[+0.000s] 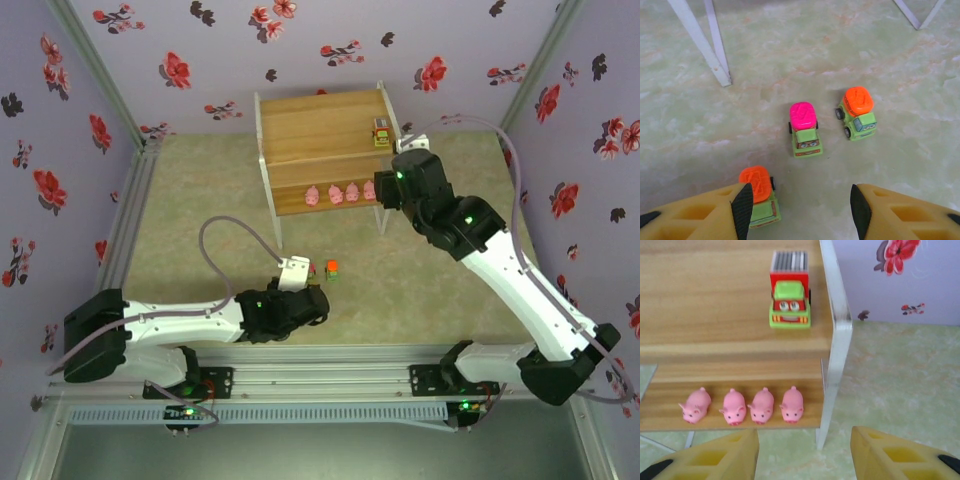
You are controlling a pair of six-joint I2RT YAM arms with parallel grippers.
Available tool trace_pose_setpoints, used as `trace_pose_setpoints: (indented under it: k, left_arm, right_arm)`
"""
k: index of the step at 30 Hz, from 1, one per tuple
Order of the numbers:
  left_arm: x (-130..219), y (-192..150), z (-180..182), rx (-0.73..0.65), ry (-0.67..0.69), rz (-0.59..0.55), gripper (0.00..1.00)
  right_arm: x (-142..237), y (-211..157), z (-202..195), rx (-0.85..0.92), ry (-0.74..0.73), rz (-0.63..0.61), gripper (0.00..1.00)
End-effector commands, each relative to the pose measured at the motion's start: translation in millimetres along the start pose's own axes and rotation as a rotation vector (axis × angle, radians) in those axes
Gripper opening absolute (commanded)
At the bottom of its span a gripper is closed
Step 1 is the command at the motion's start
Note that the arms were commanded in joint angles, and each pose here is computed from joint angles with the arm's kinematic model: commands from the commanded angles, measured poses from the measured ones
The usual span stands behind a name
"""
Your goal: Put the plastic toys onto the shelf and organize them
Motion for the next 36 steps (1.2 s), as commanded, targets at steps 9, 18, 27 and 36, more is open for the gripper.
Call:
trace_pose_setpoints:
  k: [9,18,27,36]
  left_arm:
    - [3.1,-4.4,16.2,0.029,0.083,-0.021,0.58]
    - [0.1,-10.7,21.2,0.044,0.113,-0.014,0.58]
    - [-3.6,-17.3,28.1,0.063,0.149,-0.001,0.58]
    - [-5.9,-20.2,31.6,0.061,0.163,0.006,0.76]
  right_arm:
    - [-4.5,-45.8,-3.4,-0.050,-0.011,0.038,0.52]
    - [-17.2,-88.2,1.0,-0.049,0.022,0.125,0.56]
    - [-30.3,-129.8,5.1,-0.067,0.049,0.198,0.66]
    - [-39.3,-158.7,8.7,-0.058,0.052,0.240,0.87]
Point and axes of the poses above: each hand's point on the last joint's axis, 136 mm out from that joint toward the fingers, its own x axis back along the fingers, its own z axis along the line the jaws close on, y = z × x, the point moved 7 cm from there along x, back along the fingers, and after that the axes turned 1 degree about x, right-handed, at the moved point
